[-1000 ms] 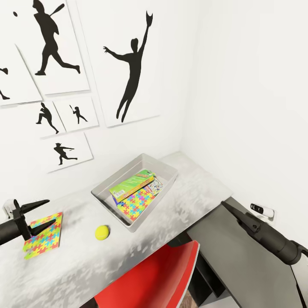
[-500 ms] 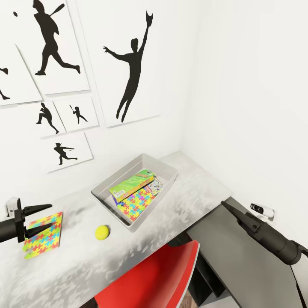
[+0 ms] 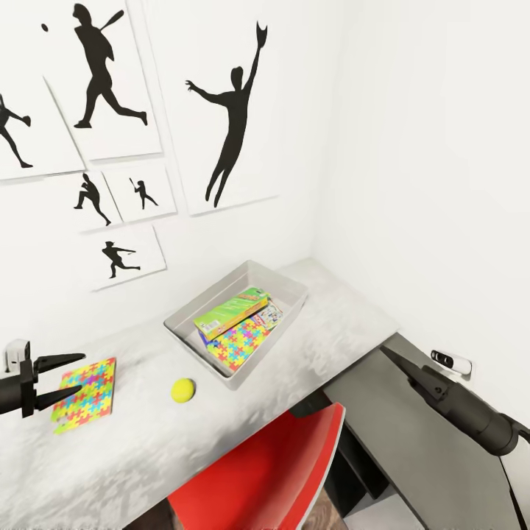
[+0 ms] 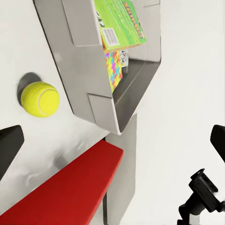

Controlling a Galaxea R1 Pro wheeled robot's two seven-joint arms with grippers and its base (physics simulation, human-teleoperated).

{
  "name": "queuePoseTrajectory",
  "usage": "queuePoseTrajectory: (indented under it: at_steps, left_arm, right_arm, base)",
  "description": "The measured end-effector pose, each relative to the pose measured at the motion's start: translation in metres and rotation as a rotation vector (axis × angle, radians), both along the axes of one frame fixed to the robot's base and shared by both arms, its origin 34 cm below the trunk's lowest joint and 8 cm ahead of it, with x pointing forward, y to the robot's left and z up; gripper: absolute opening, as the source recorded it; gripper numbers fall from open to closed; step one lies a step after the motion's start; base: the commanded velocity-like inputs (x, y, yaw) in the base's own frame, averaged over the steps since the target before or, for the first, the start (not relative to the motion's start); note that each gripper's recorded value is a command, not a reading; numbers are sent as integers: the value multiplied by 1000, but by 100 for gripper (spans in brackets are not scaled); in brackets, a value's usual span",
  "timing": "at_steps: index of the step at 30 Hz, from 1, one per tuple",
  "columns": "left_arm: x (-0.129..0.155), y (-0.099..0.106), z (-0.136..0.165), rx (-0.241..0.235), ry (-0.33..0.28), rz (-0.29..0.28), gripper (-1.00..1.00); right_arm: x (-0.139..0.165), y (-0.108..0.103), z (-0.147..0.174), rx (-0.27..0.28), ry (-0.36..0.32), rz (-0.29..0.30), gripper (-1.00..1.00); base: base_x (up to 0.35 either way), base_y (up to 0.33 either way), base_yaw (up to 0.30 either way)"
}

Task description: Put all the toys in the child's room - the three board games (two on the bed and one on the table), the two jigsaw puzzles on the table, and the tennis ball on the table - inside the toy box on the table in the child's room.

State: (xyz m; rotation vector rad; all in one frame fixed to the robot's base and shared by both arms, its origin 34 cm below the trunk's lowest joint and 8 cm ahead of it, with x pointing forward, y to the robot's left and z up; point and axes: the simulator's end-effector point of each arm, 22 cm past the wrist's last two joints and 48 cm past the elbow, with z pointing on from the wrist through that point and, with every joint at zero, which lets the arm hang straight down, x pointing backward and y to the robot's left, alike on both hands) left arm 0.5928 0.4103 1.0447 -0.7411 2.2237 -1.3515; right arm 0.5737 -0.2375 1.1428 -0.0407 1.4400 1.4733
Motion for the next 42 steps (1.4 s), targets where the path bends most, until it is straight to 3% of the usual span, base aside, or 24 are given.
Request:
queuePoseTrajectory:
  at_steps: [6, 11, 14, 20, 31, 42]
  left_arm:
    - [0, -7, 14, -53, -59, -19, 100]
    - [-8, -10, 11, -8, -107, -83, 100]
    - [-12, -13, 21, -4, -171, -135, 100]
    - [-16, 0, 32, 23, -248, -169, 100]
    - [-15, 16, 47, 35, -336, -150, 100]
    - [-14, 19, 55, 42, -371, -143, 100]
  right_arm:
    - [0, 0, 0, 0, 1, 0, 100]
    - [1, -1, -1, 0, 2, -2, 100]
    - [0, -1, -1, 1, 2, -1, 100]
    - [0, 0, -1, 0, 2, -1, 100]
    - [-1, 0, 3, 0, -7, 0, 100]
    - [-2, 0, 8, 0, -19, -1, 100]
  base:
    - [-3, 2, 0]
    - [-111, 52, 0]
    - [-133, 75, 0]
    - [-48, 21, 0]
    - [-103, 31, 120]
    - [-79, 35, 206]
